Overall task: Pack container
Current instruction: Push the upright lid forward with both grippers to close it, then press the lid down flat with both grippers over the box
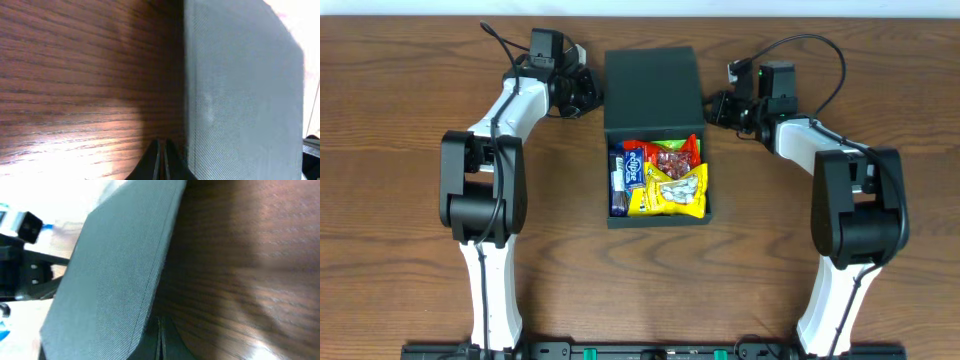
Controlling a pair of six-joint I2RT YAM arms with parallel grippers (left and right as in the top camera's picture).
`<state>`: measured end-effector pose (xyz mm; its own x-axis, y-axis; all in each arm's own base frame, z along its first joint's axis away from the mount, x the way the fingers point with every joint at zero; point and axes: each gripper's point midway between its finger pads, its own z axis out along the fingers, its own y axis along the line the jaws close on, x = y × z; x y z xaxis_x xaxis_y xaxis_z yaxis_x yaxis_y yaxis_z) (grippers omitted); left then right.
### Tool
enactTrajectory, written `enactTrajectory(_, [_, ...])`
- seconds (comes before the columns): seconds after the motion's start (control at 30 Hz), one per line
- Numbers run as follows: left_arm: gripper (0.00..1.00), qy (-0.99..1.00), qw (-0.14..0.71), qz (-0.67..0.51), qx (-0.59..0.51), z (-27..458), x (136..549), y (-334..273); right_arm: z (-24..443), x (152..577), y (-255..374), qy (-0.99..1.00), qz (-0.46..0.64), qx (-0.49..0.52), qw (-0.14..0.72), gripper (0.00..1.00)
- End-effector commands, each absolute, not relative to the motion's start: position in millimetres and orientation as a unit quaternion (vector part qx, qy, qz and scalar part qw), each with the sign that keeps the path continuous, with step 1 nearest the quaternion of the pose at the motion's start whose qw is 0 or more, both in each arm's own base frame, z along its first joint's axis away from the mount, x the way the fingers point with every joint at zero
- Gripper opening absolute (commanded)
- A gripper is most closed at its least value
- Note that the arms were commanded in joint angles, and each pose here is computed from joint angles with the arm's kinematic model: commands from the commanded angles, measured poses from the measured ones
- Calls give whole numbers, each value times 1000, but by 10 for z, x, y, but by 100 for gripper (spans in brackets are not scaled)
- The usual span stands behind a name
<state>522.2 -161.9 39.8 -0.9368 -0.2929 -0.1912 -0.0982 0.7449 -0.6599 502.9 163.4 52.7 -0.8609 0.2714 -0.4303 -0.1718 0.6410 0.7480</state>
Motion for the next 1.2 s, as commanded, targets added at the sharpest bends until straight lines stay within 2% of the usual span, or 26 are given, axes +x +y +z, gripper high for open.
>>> enactTrajectory(0.0, [6,914,144,-372,-80,543,5223,-1752,736,5000,1754,841,473,-14,262,2])
enactTrajectory(0.53, [6,897,240,-370,9,1414,5233,-1743,1232,4929,1854,781,540,-103,297,1])
enactTrajectory(0.9, [6,892,272,-356,64,1898,5020,-1712,1716,4849,1866,762,540,-137,330,2])
enactTrajectory(1.17, [6,897,268,-337,103,2068,4767,-1670,1789,4658,1859,775,525,-155,316,2])
